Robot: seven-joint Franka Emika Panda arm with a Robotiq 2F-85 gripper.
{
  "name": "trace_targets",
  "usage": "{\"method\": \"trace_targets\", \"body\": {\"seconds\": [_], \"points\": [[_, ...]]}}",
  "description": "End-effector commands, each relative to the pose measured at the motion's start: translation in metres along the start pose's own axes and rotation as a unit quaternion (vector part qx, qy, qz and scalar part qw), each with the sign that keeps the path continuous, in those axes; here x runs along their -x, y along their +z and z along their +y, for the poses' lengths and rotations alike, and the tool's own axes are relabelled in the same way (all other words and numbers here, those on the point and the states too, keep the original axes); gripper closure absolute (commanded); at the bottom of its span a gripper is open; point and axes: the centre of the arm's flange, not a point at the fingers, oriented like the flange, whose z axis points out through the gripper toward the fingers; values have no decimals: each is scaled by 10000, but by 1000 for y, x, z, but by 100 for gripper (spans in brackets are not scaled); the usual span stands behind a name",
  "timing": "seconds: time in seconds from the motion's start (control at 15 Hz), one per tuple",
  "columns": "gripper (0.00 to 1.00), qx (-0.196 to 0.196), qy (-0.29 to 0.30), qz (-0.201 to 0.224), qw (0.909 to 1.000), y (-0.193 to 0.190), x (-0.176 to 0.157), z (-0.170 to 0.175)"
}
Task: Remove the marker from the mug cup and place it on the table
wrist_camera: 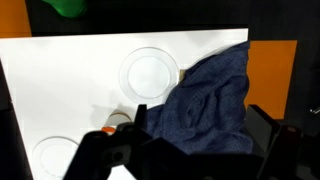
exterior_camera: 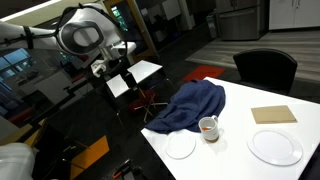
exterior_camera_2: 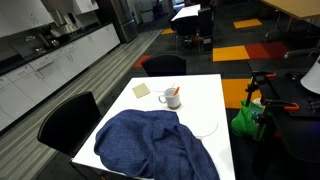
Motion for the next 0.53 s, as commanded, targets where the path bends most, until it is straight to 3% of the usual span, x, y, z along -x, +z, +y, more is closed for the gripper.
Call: {"method": "trace_targets", "body": {"seconds": [0.0,0.47], "points": [[0,69,128,167,9998,10,-41,19],[0,220,388,406,9982,54,-88,61]]}}
